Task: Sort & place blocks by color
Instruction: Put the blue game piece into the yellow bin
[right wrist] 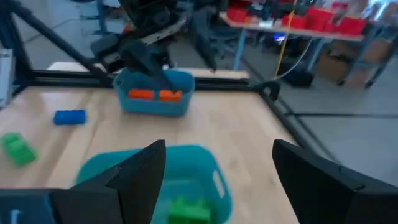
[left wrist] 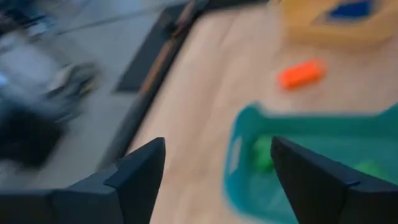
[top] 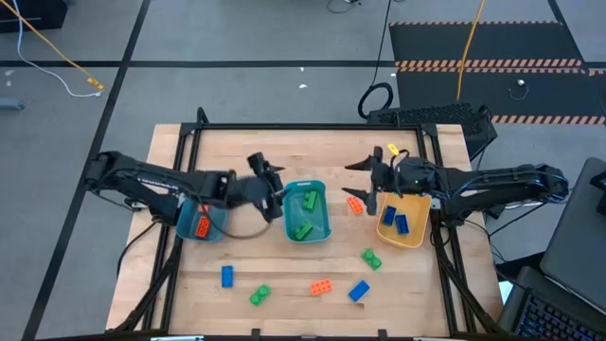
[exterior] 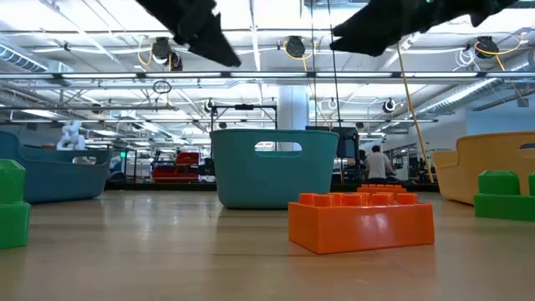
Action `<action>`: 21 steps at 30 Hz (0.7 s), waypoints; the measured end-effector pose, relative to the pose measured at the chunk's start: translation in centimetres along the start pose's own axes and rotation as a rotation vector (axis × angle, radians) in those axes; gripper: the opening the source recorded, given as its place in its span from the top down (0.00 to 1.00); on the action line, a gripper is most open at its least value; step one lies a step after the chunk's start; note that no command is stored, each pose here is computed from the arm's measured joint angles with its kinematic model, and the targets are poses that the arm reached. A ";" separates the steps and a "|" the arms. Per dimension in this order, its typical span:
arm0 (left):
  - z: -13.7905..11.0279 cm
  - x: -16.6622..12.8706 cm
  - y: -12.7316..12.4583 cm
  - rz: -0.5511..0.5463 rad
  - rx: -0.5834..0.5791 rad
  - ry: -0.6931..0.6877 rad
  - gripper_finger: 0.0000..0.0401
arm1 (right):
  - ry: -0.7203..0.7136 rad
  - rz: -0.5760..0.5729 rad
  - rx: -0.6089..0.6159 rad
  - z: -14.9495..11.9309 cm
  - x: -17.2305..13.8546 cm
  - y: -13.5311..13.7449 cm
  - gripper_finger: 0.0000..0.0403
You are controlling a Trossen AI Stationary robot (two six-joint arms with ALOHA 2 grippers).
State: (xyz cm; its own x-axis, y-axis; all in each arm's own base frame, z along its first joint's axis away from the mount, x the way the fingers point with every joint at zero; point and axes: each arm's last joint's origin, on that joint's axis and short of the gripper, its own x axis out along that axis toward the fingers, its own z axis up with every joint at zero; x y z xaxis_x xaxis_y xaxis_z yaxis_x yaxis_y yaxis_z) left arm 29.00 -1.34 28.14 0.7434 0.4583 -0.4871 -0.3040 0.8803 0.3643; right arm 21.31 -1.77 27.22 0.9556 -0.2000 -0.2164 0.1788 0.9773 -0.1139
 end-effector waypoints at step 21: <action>-3.5 1.5 3.7 -0.310 -0.218 -0.521 0.39 | 0.993 -0.332 0.464 -2.7 7.1 0.0 0.31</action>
State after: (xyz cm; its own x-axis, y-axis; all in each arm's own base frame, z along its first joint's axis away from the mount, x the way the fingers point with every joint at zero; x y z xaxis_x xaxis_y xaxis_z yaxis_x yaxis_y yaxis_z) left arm 26.99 3.01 25.98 0.9914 0.1075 -0.0746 -0.1022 0.9921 0.0722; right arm 27.49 -3.39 23.11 0.2748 -0.2182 -0.9364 0.6539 0.7564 0.0157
